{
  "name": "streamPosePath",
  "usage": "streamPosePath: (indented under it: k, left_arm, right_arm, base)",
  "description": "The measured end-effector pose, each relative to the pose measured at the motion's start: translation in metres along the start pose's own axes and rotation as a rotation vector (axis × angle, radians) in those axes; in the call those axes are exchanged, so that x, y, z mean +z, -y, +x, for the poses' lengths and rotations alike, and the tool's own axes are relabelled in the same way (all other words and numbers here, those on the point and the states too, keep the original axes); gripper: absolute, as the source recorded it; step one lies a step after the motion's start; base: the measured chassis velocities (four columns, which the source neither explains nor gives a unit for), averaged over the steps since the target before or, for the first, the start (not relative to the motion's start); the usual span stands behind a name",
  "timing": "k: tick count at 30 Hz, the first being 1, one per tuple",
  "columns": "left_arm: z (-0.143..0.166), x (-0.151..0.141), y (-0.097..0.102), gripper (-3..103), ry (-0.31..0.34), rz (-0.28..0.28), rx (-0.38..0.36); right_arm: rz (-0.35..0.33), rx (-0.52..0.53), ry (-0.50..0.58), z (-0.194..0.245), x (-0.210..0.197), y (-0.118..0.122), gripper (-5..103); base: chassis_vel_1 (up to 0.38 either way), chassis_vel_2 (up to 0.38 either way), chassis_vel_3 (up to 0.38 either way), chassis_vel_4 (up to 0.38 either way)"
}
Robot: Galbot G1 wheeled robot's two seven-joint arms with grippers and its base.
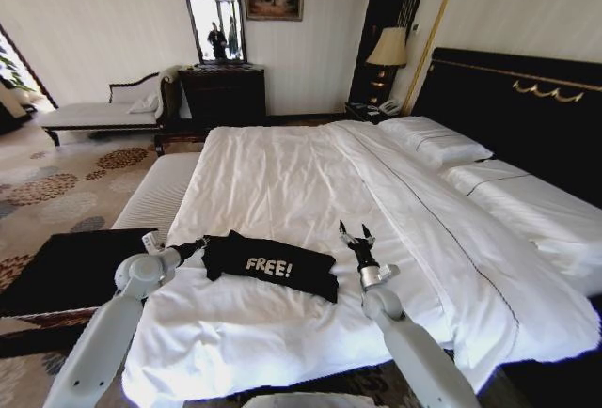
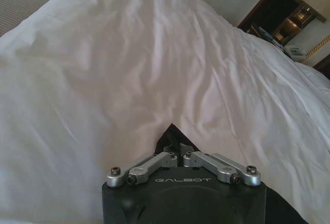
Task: Fold the clothes on the bed and place them into the basket.
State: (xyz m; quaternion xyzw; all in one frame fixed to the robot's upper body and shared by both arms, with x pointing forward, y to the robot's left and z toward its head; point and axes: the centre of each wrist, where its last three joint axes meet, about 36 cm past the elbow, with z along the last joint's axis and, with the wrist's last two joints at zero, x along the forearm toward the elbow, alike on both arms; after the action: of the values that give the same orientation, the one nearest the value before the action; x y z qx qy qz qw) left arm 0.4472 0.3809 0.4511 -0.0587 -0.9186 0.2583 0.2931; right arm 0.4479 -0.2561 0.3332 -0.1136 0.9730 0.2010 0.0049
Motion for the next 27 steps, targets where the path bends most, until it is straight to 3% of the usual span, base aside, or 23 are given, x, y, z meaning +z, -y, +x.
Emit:
streamPosePath:
  k: [7, 10, 11, 14, 18, 21, 25, 27]
  left_arm:
    - [0.004, 0.006, 0.009, 0, 0.058, -0.003, 0.018]
    - [0.000, 0.000, 0.012, 0, 0.142, 0.021, 0.051]
    - [0.000, 0.000, 0.012, 0, 0.142, 0.021, 0.051]
    - [-0.006, -0.015, 0.019, 0, 0.258, 0.070, 0.108]
    - [-0.011, -0.027, 0.027, 0, 0.316, 0.094, 0.156]
    - [-0.016, -0.034, 0.030, 0, 0.340, 0.098, 0.180]
    - [-0.018, -0.038, 0.027, 0, 0.342, 0.087, 0.176]
    - [-0.017, -0.036, 0.025, 0, 0.335, 0.083, 0.166]
  right_arm:
    - [-0.004, -0.075, -0.163, -0.010, -0.005, -0.015, 100]
    - [0.026, -0.114, -0.247, -0.006, -0.001, -0.028, 100]
    - [0.026, -0.114, -0.247, -0.006, -0.001, -0.028, 100]
    - [0.080, -0.163, -0.283, -0.004, 0.010, -0.032, 100]
    - [0.112, -0.196, -0.284, -0.004, 0.016, -0.034, 100]
    - [0.154, -0.237, -0.274, -0.003, 0.021, -0.031, 100]
    - [0.343, -0.319, -0.246, 0.001, 0.024, -0.023, 100]
    - [0.370, -0.325, -0.243, 0.001, 0.024, -0.023, 100]
  base:
    - [0.000, 0.000, 0.000, 0.000]
    - [0.000, 0.000, 0.000, 0.000]
    - [0.000, 0.000, 0.000, 0.000]
    - [0.000, 0.000, 0.000, 0.000]
    - [0.000, 0.000, 0.000, 0.000]
    - [0.000, 0.000, 0.000, 0.000]
    - [0.000, 0.000, 0.000, 0.000]
    - [0.000, 0.000, 0.000, 0.000]
